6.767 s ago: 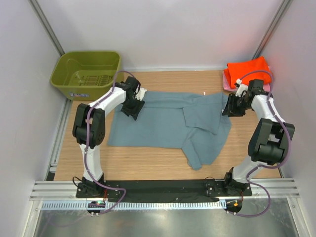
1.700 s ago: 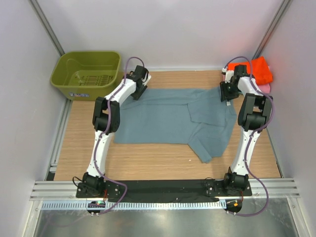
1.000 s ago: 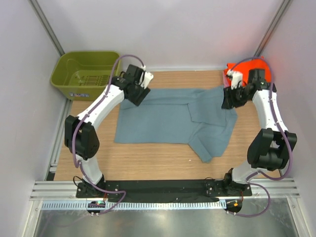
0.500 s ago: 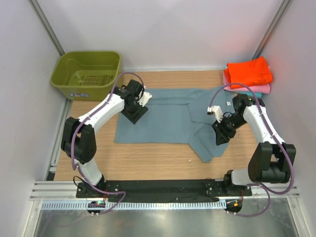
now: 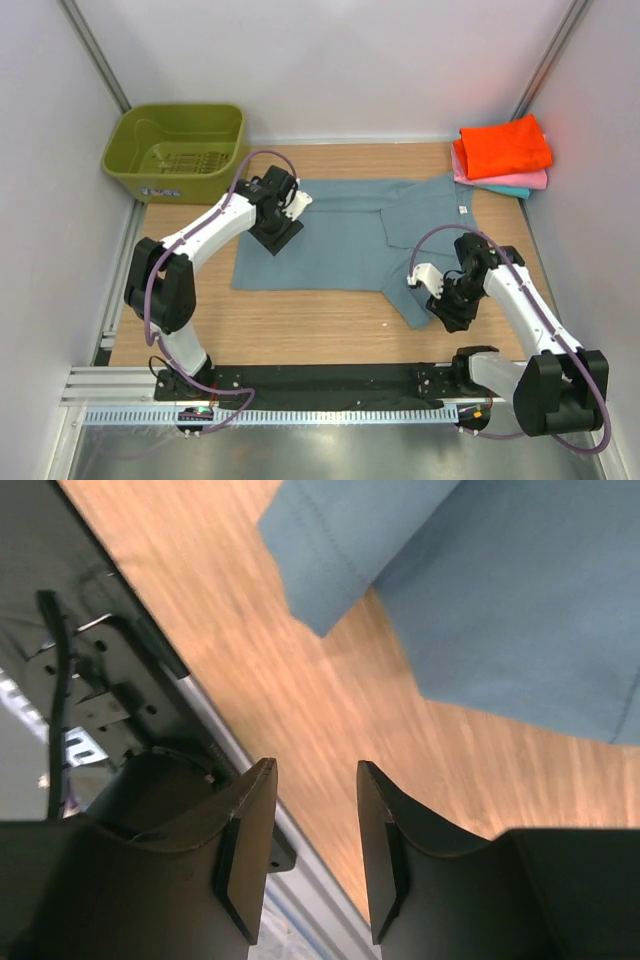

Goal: Fold and stack the t-shirts
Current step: Fold the tshirt

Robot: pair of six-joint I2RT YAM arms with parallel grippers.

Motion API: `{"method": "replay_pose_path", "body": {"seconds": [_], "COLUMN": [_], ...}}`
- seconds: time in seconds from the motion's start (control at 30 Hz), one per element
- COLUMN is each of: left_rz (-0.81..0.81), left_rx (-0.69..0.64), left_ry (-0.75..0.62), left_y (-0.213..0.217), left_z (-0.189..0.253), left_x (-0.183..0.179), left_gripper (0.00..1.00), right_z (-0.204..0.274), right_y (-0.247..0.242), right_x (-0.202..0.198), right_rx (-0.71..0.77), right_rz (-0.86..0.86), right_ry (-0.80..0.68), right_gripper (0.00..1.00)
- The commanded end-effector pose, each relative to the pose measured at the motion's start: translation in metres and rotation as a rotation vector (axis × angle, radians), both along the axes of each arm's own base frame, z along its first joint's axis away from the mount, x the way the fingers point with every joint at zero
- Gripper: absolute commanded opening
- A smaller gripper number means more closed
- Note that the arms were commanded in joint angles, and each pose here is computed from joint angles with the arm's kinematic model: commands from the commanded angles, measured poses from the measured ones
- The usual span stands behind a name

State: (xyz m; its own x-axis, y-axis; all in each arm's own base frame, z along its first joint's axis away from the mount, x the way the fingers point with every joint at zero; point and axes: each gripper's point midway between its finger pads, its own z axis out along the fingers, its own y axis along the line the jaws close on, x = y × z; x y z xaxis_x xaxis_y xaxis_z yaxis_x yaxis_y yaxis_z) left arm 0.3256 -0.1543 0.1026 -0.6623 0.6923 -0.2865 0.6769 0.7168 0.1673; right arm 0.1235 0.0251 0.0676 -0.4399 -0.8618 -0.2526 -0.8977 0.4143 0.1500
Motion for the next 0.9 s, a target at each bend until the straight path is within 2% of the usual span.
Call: {"method": "replay_pose_path", "body": {"seconds": [0.0,0.23,0.4,0.7,0.87], "left_rz": [0.002,0.002,0.001,0.006,0.007], "left_rx": [-0.028,-0.022,-0.007,0.007,0.017], "left_ry": [-0.069,-0.064,-0.058,-0.054,-0.056], "left_y": [-0.005,-0.006,-0.004,-0.002,-0.001], "left_z": [0.021,0.018,0.015,0.011,0.009], "left_x": [0.006,0.005,0.005,0.006,0.008], "left_gripper": [0.63,0.63,0.63,0.63,0.63], "right_z": [-0.003,-0.014,-0.023,-0.043,-0.054], "right_y": [-0.004,0.000,-0.002,-0.004,-0.006], "right_x": [0.024,0.047,0.039,0.044,0.044], "right_rx": [-0.025,-0.013,-0.026,-0.056,-0.078], "right_rz": [0.002,-0.030,-0.004,0.038,0.050], "right_ry": [-0.100,-0.186,-0.129,-0.136,-0.143], "right_gripper": [0.43,0.40,0.39,0.38,0.33]}}
